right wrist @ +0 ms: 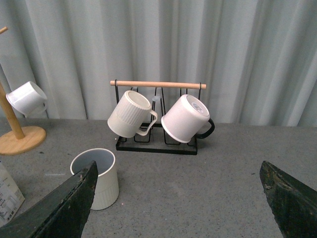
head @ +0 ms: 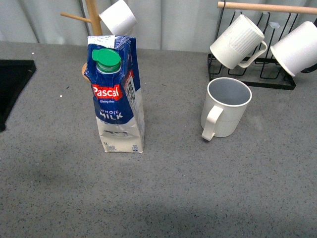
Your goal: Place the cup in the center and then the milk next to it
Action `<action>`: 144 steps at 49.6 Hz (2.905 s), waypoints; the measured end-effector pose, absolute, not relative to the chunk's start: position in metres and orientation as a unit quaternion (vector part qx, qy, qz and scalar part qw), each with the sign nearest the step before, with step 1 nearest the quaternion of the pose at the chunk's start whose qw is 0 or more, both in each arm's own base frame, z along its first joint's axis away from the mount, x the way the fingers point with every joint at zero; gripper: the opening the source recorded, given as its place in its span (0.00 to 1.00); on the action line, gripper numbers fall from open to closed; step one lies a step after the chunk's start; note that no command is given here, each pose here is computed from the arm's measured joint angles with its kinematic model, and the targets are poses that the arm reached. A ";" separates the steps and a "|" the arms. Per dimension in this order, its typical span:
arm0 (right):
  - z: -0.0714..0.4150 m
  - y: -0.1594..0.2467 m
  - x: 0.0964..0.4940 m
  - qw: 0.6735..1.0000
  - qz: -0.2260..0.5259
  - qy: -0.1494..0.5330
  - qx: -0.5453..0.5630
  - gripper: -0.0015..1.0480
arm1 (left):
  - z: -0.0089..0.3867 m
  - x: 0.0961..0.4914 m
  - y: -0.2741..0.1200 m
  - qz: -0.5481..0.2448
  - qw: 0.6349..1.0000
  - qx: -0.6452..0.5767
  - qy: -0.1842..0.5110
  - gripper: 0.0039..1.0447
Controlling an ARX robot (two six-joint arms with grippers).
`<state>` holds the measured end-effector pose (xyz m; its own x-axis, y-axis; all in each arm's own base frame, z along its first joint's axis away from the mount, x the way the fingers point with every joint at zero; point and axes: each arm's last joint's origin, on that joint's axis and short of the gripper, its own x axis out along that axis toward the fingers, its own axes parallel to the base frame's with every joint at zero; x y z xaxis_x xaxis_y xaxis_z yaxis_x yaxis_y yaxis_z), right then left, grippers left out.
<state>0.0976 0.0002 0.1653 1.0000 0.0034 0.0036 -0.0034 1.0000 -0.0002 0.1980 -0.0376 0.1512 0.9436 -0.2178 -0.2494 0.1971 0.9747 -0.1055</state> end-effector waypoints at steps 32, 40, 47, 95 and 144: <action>0.165 0.000 0.098 1.000 0.002 -0.002 0.000 0.91 | 0.123 0.222 -0.098 -0.196 0.966 0.008 0.167 0.94; 0.165 0.000 0.098 1.000 0.002 -0.002 0.000 0.91 | 0.121 0.232 -0.103 -0.191 0.967 0.016 0.170 0.94; 0.165 0.000 0.098 1.000 0.002 -0.002 0.000 0.91 | 0.119 0.241 -0.104 -0.186 0.967 0.024 0.172 0.94; 0.165 0.000 0.098 1.000 0.002 -0.002 0.000 0.91 | 0.121 0.261 -0.104 -0.166 0.970 0.029 0.177 0.37; 0.165 0.000 0.098 1.000 0.002 -0.002 0.000 0.91 | 0.137 0.300 -0.182 -0.214 0.969 0.020 0.126 0.05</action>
